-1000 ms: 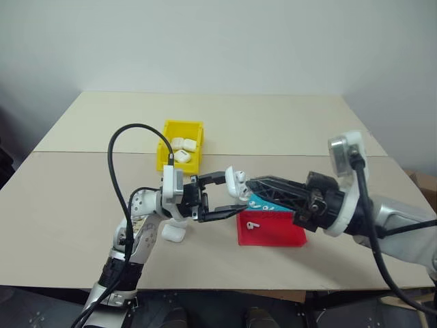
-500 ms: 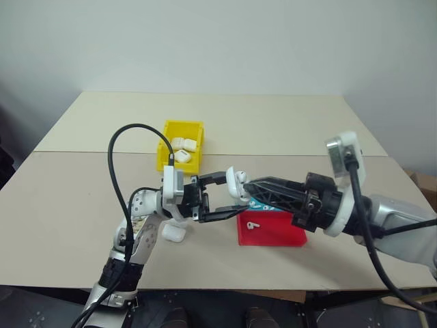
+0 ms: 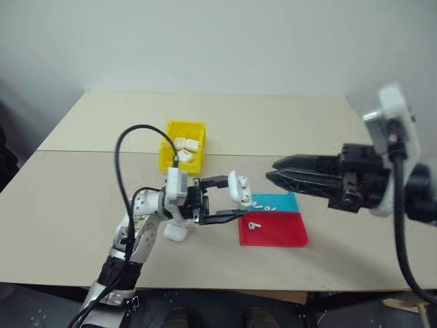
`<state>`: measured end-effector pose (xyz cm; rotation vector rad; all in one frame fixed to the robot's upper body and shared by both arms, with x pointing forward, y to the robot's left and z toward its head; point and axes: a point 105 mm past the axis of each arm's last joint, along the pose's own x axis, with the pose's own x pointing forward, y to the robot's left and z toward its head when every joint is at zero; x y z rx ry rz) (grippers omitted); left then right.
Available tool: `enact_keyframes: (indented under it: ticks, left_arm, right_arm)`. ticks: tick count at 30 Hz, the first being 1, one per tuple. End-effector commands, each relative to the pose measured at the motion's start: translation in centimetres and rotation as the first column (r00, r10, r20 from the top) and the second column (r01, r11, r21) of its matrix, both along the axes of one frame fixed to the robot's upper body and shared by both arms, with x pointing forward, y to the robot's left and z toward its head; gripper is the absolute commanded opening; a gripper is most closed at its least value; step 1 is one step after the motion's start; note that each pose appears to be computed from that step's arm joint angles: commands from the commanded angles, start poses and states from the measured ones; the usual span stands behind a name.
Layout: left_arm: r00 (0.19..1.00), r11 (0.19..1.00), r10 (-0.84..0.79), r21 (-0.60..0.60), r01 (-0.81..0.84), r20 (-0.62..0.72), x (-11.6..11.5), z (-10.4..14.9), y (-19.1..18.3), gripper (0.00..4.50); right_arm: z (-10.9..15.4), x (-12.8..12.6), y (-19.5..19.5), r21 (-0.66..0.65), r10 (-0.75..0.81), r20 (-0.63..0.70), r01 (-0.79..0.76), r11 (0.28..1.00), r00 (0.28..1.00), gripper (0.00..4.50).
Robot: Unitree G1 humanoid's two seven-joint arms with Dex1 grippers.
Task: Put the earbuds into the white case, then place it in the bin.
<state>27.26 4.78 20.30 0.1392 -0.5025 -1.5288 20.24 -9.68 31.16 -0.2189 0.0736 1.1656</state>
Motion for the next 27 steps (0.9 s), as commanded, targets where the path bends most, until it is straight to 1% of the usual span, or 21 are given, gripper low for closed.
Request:
enact_keyframes:
  ticks: [1, 3, 4, 7, 12, 16, 22, 27]
  left_arm:
    - [0.998, 0.999, -0.045, 0.009, 0.045, 0.046, 0.3, 0.7, -1.4, 2.76]
    - [0.997, 0.998, -0.054, 0.015, 0.054, 0.055, 0.6, 0.6, -1.9, 2.76]
    - [0.997, 0.998, -0.057, 0.016, 0.057, 0.06, 0.7, 0.6, -2.2, 2.76]
    - [0.995, 0.998, -0.068, 0.008, 0.067, 0.075, 0.7, 0.9, -3.3, 2.76]
    - [0.993, 0.998, -0.065, -0.01, 0.066, 0.094, 0.7, 1.3, -3.5, 2.76]
    - [0.993, 0.998, -0.054, -0.007, 0.055, 0.106, 0.9, 1.4, -3.6, 2.76]
    - [0.993, 0.999, -0.031, 0.017, 0.029, 0.112, 1.3, 0.9, -4.0, 2.76]
    - [0.993, 1.0, -0.026, -0.005, 0.027, 0.117, 1.2, 1.3, -3.7, 2.76]
  right_arm:
    - [0.6, 0.8, 1.0, -0.084, 0.108, 0.055, -0.103, 0.991, 0.993, 0.88]
    - [0.9, 1.3, 1.7, -0.127, 0.161, 0.064, -0.152, 0.98, 0.985, 0.17]
    - [1.0, 1.5, 2.1, -0.156, 0.189, 0.071, -0.176, 0.972, 0.979, 0.04]
    - [1.3, 2.3, 2.7, -0.205, 0.221, 0.071, -0.202, 0.958, 0.973, 0.04]
    - [1.0, 3.6, 2.7, -0.263, 0.224, 0.06, -0.201, 0.944, 0.973, 0.04]
    - [-0.7, 4.8, 2.9, -0.349, 0.198, 0.066, -0.163, 0.923, 0.978, 0.04]
    - [-1.6, 5.8, 3.4, -0.419, 0.197, 0.082, -0.146, 0.896, 0.977, 0.04]
    - [-2.6, 6.1, 2.5, -0.462, 0.182, 0.087, -0.122, 0.878, 0.979, 0.04]
